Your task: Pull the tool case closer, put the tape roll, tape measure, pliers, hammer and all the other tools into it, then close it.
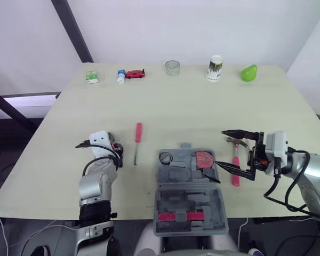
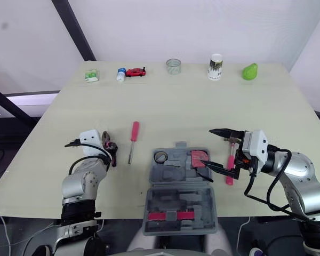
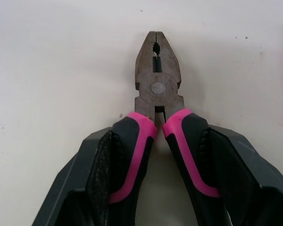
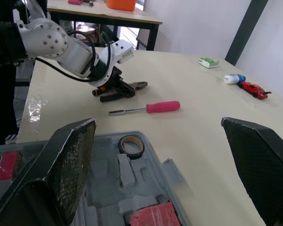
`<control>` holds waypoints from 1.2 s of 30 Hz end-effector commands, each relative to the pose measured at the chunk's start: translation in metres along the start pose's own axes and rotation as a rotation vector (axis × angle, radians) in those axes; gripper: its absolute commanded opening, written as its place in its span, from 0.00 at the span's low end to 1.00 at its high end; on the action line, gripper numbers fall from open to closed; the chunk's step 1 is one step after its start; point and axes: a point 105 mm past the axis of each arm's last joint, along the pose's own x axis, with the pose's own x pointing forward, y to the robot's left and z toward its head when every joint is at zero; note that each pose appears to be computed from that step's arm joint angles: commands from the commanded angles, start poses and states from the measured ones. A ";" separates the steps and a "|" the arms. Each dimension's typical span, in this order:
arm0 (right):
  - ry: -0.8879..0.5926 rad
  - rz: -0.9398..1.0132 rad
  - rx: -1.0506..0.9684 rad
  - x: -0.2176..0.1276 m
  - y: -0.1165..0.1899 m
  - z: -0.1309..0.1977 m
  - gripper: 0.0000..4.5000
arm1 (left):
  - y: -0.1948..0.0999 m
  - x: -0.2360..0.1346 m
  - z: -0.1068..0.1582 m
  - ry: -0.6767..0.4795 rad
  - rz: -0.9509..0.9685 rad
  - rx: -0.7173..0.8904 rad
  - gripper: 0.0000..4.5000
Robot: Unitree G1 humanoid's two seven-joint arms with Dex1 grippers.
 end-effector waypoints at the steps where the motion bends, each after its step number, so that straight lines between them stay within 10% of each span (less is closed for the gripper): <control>1: -0.035 0.010 -0.039 0.003 0.000 0.012 1.00 | 0.009 0.000 -0.009 0.031 0.032 -0.008 0.56; 17: -0.049 0.031 -0.040 0.012 -0.002 0.012 1.00 | 0.017 -0.022 0.058 -0.138 -0.286 0.269 0.56; 36: 0.249 0.021 -0.035 0.049 -0.024 -0.009 1.00 | -0.119 -0.105 0.088 -0.212 -1.319 1.111 0.56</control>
